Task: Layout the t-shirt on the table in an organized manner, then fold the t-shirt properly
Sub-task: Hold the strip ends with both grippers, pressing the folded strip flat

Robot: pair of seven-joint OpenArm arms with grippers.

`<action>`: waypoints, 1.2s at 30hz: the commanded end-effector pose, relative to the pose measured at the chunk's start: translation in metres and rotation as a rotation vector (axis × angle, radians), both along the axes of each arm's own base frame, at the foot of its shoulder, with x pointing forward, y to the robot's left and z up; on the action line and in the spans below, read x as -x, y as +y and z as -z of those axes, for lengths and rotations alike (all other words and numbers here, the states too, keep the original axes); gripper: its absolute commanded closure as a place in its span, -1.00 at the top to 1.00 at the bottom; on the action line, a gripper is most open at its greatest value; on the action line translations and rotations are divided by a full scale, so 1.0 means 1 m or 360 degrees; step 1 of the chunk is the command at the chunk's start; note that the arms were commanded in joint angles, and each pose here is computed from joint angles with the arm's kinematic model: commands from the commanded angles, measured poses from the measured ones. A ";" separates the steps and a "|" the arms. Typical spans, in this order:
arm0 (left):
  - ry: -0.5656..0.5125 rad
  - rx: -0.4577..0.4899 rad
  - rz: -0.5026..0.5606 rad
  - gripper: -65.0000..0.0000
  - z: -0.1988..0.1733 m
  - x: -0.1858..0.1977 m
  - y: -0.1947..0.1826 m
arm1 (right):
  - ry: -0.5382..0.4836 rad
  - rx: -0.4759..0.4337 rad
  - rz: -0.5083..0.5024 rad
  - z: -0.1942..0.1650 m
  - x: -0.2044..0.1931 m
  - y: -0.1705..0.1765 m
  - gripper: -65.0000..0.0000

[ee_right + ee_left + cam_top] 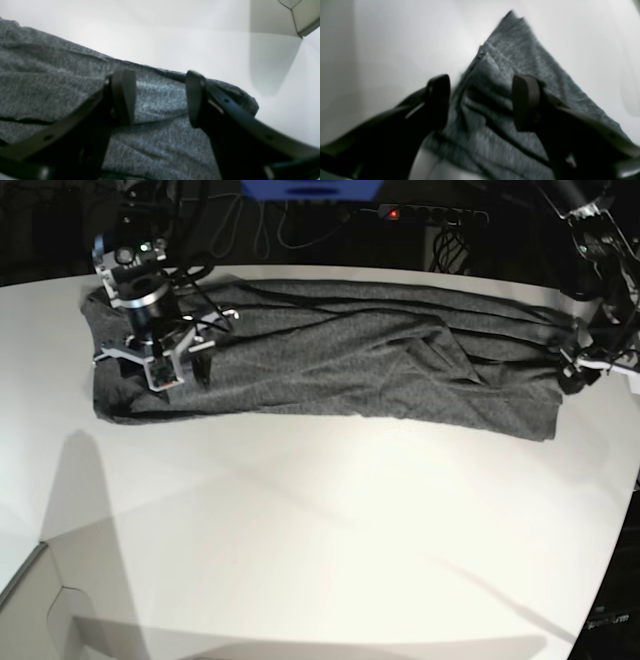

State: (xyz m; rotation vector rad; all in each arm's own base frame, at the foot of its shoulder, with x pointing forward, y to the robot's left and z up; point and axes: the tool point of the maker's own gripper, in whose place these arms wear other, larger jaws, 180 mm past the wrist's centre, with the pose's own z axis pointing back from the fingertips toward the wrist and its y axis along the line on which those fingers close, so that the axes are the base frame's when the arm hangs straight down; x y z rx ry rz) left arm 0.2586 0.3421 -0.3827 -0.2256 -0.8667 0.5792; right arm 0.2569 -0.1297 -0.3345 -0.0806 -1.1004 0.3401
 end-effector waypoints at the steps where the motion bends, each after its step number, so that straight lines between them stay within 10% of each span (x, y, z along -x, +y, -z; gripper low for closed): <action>1: -0.0055 -0.0024 -0.0001 0.17 -0.010 -0.007 0.007 | -0.0074 -0.0023 -0.0008 -0.012 -0.004 0.002 0.00; 36: 0.0205 0.0033 0.0258 0.17 0.054 -0.003 -0.024 | -0.0076 -0.0015 -0.0008 -0.012 -0.005 0.001 0.00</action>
